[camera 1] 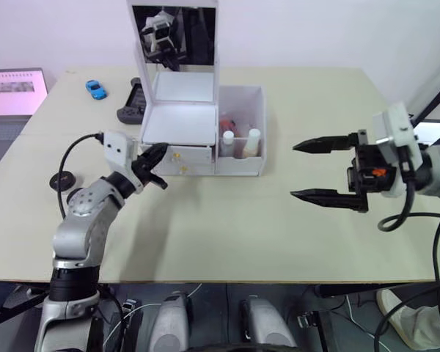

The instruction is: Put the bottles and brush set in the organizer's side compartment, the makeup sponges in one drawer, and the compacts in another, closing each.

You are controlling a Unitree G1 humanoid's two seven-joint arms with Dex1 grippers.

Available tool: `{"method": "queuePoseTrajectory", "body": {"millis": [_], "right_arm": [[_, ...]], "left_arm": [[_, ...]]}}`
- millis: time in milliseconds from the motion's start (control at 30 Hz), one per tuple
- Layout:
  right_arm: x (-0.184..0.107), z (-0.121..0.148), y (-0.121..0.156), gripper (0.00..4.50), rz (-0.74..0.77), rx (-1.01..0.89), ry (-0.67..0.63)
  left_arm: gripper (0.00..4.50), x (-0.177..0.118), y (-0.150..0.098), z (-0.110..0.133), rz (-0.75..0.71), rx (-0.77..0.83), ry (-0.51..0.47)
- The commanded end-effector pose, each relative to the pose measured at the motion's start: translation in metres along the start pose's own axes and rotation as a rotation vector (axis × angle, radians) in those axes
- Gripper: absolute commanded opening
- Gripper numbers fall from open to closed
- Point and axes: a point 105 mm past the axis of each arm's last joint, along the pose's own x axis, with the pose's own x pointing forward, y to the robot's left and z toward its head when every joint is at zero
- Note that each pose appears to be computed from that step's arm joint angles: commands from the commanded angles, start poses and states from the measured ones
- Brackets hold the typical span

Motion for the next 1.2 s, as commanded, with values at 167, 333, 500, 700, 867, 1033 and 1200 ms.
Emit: {"method": "queuePoseTrajectory", "body": {"millis": [167,333,500,700,867,1033,1200], "right_arm": [[-0.006,0.013,-0.002,4.5,-0.029,-0.062,-0.013],[-0.004,0.012,-0.002,4.5,-0.033,-0.055,-0.013],[-0.004,0.009,-0.003,4.5,-0.036,-0.045,-0.007],[0.0,0.014,-0.007,4.5,-0.041,-0.057,-0.011],[0.004,0.019,-0.009,4.5,-0.045,-0.069,-0.013],[0.008,0.022,-0.009,4.5,-0.046,-0.074,-0.014],[0.01,0.023,-0.007,4.5,-0.048,-0.071,-0.016]], "left_arm": [[0.05,0.005,-0.009,-0.005,-0.038,0.003,0.015],[0.05,-0.004,-0.016,-0.002,-0.059,-0.028,-0.01],[0.05,-0.013,-0.008,-0.004,-0.039,-0.035,-0.013],[0.05,-0.007,-0.008,-0.02,-0.025,-0.038,0.021],[0.05,0.01,-0.005,-0.024,-0.011,-0.028,0.033],[0.05,0.023,-0.011,-0.02,-0.035,-0.025,0.013],[0.05,0.024,-0.012,-0.017,-0.04,-0.024,0.005]]}}
